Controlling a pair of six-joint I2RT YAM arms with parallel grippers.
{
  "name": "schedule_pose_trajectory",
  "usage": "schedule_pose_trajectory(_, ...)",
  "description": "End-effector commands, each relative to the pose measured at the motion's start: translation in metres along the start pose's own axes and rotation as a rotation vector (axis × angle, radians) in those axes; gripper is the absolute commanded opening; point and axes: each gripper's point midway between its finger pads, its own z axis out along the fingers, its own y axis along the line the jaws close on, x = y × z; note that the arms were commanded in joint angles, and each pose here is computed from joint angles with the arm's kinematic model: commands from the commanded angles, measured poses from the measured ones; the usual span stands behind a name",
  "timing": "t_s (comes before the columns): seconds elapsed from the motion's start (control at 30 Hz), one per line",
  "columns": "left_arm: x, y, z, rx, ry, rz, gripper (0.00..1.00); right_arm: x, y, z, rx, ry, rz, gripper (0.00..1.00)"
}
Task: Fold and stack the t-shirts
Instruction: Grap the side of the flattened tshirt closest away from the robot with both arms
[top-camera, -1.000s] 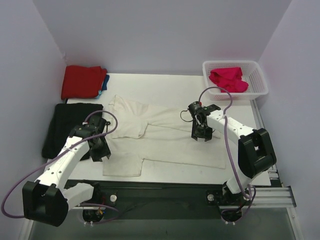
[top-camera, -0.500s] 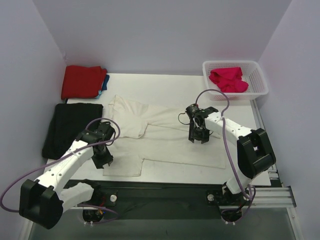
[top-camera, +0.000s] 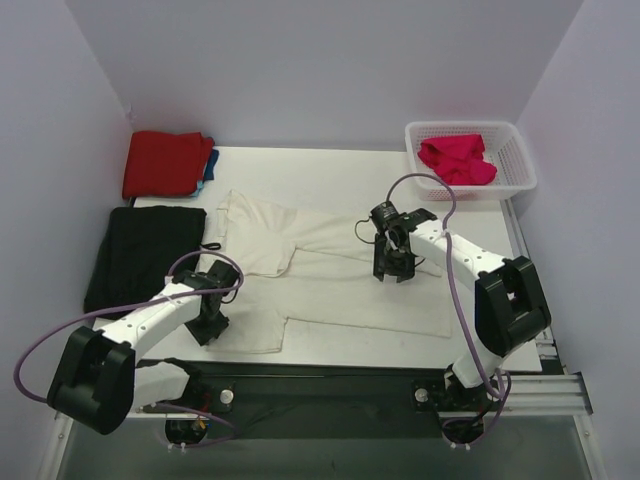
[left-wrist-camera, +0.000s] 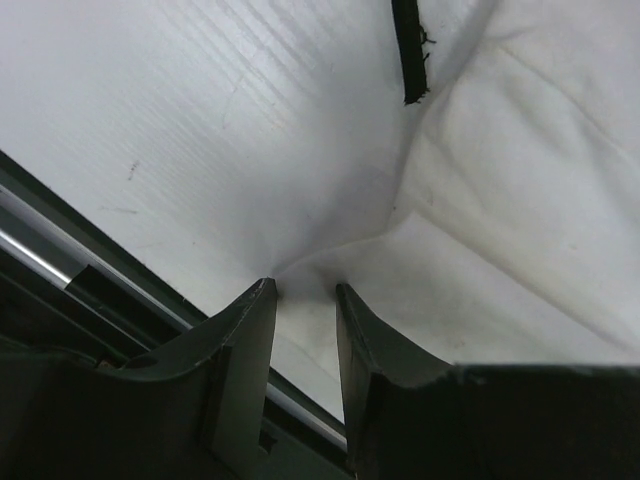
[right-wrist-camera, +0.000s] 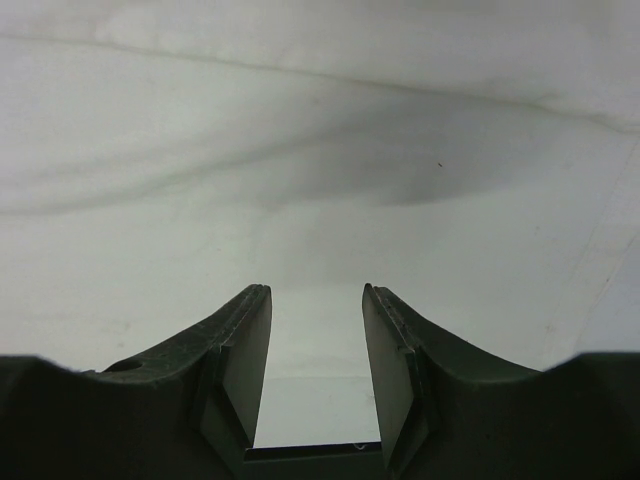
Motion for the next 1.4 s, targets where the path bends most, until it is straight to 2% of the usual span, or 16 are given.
schedule_pose_trajectory(0.0, -0.004, -0.011, 0.011, 0.038, -0.028, -0.065, 0.42, -0.003, 0.0, -0.007, 0.012, 0.02, -0.032, 0.42)
schedule_pose_trajectory(0.27, -0.004, -0.002, 0.013, 0.033, -0.018, -0.085, 0.42, -0.009, 0.0, -0.005, 0.044, 0.031, -0.035, 0.42)
schedule_pose_trajectory(0.5, 0.003, 0.005, 0.014, -0.043, 0.033, -0.001, 0.42, -0.007, -0.006, -0.005, 0.07, 0.03, -0.015, 0.42)
schedule_pose_trajectory(0.57, 0.003, 0.003, 0.014, -0.036, 0.037, 0.004, 0.36, -0.005, -0.008, -0.005, 0.08, 0.03, -0.007, 0.42)
schedule_pose_trajectory(0.6, 0.005, 0.002, 0.014, -0.027, 0.046, 0.013, 0.3, -0.005, -0.01, -0.005, 0.085, 0.027, -0.004, 0.42)
schedule_pose_trajectory(0.63, 0.004, 0.0, 0.014, -0.013, 0.045, 0.013, 0.17, -0.004, -0.011, -0.005, 0.088, 0.027, 0.0, 0.42)
schedule_pose_trajectory(0.67, 0.005, -0.001, 0.014, -0.006, 0.05, 0.01, 0.08, -0.003, -0.013, -0.005, 0.093, 0.027, 0.002, 0.42)
schedule_pose_trajectory(0.7, 0.006, -0.001, 0.013, -0.002, 0.053, 0.012, 0.02, -0.002, -0.015, -0.005, 0.099, 0.026, 0.006, 0.42)
schedule_pose_trajectory(0.73, 0.006, -0.001, 0.013, 0.001, 0.053, 0.014, 0.0, -0.002, -0.016, -0.005, 0.101, 0.027, 0.01, 0.42)
schedule_pose_trajectory(1.0, -0.002, -0.009, 0.004, 0.056, 0.026, 0.015, 0.0, -0.001, -0.023, -0.008, 0.118, 0.012, 0.037, 0.42)
schedule_pose_trajectory(1.37, -0.056, -0.031, -0.069, 0.216, -0.131, 0.008, 0.0, 0.01, -0.067, -0.014, 0.245, 0.025, 0.199, 0.42)
